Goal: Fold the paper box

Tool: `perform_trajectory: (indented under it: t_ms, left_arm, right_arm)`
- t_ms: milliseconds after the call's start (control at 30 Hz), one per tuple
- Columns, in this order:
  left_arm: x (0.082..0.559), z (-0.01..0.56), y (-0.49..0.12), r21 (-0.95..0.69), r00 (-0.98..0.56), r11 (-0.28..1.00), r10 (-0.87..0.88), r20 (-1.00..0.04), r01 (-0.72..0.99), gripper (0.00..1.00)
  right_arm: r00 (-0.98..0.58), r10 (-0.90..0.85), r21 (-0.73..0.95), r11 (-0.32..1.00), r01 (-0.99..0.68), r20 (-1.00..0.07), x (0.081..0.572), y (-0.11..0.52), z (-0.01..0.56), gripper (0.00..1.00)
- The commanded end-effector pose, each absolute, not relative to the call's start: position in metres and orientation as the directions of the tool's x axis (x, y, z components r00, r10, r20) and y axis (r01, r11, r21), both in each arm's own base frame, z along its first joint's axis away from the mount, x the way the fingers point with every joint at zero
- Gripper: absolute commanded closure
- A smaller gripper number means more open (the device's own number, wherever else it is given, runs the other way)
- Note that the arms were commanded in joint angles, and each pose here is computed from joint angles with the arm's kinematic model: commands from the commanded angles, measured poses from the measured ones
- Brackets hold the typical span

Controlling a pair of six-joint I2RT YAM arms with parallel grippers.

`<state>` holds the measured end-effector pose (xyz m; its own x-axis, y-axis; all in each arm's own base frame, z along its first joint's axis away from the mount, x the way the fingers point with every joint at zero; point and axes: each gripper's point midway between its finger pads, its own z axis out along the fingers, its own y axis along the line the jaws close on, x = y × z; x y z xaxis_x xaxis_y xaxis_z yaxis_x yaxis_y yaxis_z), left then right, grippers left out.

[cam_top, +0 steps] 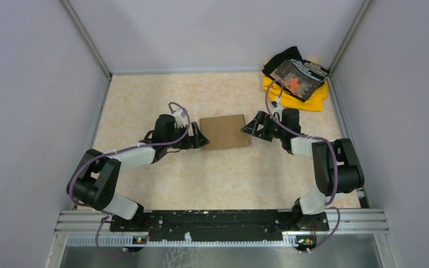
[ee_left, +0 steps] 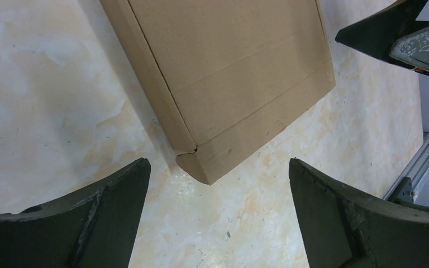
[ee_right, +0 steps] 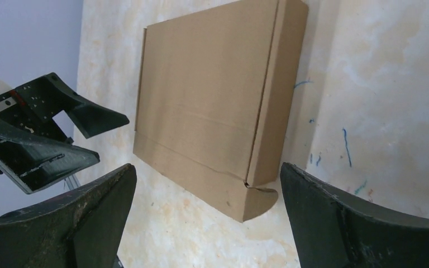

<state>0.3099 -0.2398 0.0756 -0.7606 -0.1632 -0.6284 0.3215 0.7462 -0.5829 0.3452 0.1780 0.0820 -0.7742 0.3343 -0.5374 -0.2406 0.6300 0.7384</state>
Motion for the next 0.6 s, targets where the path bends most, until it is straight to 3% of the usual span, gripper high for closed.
perform_trajectory:
  t_ms: [0,567]
  left_arm:
    - [0.31,0.08,-0.249,-0.599,-0.749,0.718,-0.166,-0.641,0.354,0.01]
    - [0.316,0.074,-0.257,-0.607,-0.737,0.695,-0.165,-0.655,0.384,0.01]
  right_arm:
    - [-0.728,0.31,0.722,0.596,-0.353,-0.612,0.361,0.196,0.11,0.01]
    - [-0.732,0.288,0.703,0.618,-0.351,-0.618,0.365,0.203,0.106,0.01]
